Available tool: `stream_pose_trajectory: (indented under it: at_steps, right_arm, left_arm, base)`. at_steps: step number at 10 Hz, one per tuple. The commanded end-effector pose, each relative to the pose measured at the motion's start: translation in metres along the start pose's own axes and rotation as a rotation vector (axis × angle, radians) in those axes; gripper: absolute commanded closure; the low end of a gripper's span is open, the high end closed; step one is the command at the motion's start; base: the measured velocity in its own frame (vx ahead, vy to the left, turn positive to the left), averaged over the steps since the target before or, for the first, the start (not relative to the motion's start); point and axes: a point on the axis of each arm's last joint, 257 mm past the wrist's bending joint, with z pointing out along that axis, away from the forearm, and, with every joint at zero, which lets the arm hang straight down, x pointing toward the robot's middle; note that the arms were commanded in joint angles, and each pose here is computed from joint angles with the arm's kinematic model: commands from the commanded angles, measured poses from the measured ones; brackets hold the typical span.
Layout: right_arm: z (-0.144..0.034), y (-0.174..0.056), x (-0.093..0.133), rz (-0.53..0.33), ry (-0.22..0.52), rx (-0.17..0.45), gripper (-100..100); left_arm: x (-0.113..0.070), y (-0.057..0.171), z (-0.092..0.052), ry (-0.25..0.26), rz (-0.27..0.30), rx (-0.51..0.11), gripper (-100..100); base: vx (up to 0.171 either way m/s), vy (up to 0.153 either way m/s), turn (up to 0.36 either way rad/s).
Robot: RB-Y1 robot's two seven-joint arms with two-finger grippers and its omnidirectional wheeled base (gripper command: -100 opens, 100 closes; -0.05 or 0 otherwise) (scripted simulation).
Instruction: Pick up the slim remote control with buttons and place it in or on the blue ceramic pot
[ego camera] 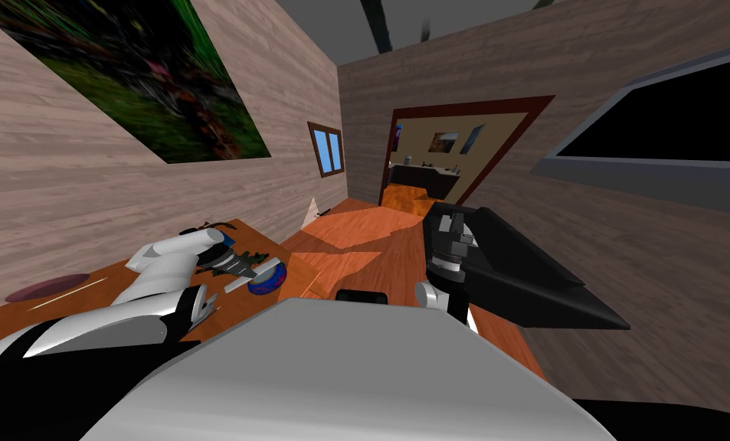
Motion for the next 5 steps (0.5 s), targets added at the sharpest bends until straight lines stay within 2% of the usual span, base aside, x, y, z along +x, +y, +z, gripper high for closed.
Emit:
stream_pose_trajectory:
  at_steps: [1, 5]
  right_arm:
    - [0.000, 0.000, 0.000, 0.000, 0.000, 0.000, 0]
    - [0.000, 0.000, 0.000, 0.000, 0.000, 0.000, 0]
  left_arm:
    - [0.000, -0.003, -0.015, 0.004, -0.003, -0.002, -100]
    - [0.000, -0.006, -0.041, 0.009, -0.006, -0.005, -100]
  base:
    - [-0.015, -0.003, -0.005]
    - [-0.018, -0.002, -0.005]
